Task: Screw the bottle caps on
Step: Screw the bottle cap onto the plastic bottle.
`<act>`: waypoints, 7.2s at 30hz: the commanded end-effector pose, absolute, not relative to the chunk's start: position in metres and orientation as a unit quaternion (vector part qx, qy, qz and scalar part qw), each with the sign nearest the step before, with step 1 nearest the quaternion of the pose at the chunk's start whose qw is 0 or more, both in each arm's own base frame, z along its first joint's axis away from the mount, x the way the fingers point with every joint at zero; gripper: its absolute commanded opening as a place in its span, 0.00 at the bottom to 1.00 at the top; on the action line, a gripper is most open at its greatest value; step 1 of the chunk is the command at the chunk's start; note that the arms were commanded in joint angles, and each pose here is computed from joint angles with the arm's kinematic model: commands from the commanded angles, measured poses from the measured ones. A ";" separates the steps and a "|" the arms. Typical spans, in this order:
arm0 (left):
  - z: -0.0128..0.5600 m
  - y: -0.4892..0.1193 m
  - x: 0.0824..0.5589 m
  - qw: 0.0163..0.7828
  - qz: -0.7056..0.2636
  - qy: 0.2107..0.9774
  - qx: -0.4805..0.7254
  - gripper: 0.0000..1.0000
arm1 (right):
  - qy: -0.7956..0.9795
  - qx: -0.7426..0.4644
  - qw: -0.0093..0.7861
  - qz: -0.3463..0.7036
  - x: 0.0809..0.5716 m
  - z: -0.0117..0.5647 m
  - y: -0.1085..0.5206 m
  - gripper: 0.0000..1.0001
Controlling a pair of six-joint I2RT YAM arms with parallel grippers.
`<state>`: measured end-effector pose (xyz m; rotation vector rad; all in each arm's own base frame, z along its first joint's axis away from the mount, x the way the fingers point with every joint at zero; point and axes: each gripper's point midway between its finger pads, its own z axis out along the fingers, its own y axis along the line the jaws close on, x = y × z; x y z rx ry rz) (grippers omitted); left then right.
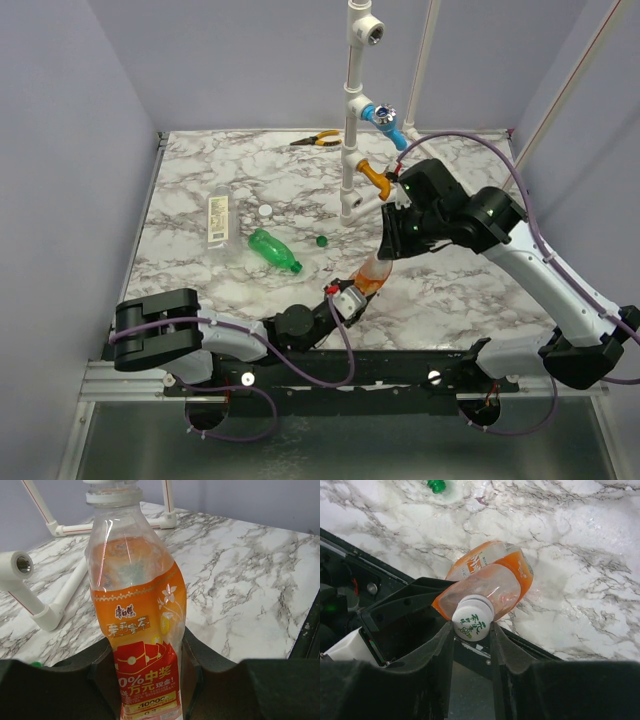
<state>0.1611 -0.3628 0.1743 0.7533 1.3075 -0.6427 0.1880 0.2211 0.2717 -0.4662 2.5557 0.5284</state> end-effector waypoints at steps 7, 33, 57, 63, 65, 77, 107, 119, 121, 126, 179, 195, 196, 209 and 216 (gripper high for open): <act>0.224 -0.379 0.179 0.731 -0.273 0.555 0.289 0.00 | 0.957 -0.078 0.207 0.186 0.185 0.243 0.224 0.25; 0.256 -0.354 0.170 0.769 -0.296 0.502 0.264 0.00 | 0.943 -0.026 0.169 0.286 0.183 0.264 0.268 0.26; 0.257 -0.344 0.168 0.768 -0.298 0.503 0.261 0.00 | 0.955 0.017 0.189 0.226 0.195 0.263 0.246 0.30; 0.256 -0.343 0.168 0.766 -0.299 0.505 0.263 0.00 | 0.955 0.025 0.195 0.221 0.197 0.264 0.242 0.33; 0.255 -0.343 0.168 0.766 -0.298 0.506 0.263 0.00 | 0.956 0.029 0.197 0.217 0.198 0.264 0.240 0.33; 0.249 -0.340 0.168 0.761 -0.296 0.513 0.264 0.00 | 0.956 0.046 0.212 0.198 0.207 0.265 0.228 0.35; 0.259 -0.320 0.179 0.783 -0.280 0.515 0.208 0.00 | 0.941 0.059 0.225 0.245 0.212 0.283 0.233 0.35; 0.283 -0.308 0.181 0.810 -0.271 0.487 0.181 0.00 | 0.928 0.069 0.233 0.283 0.221 0.296 0.249 0.35; 0.284 -0.308 0.180 0.811 -0.271 0.485 0.183 0.00 | 0.928 0.069 0.233 0.282 0.222 0.295 0.249 0.35; 0.281 -0.308 0.179 0.809 -0.272 0.487 0.187 0.00 | 0.930 0.075 0.236 0.272 0.221 0.292 0.243 0.35; 0.254 -0.318 0.180 0.783 -0.271 0.519 0.210 0.00 | 0.914 -0.004 0.296 0.277 0.226 0.340 0.239 0.45; 0.243 -0.322 0.178 0.772 -0.277 0.527 0.223 0.00 | 0.928 -0.124 0.275 0.220 0.221 0.330 0.239 0.58; 0.243 -0.323 0.177 0.772 -0.278 0.526 0.224 0.00 | 0.927 -0.128 0.275 0.222 0.220 0.331 0.241 0.58; 0.240 -0.341 0.169 0.759 -0.299 0.519 0.256 0.00 | 0.926 -0.100 0.298 0.209 0.212 0.320 0.232 0.59; 0.236 -0.355 0.166 0.751 -0.309 0.516 0.273 0.00 | 0.920 -0.077 0.320 0.210 0.202 0.328 0.214 0.61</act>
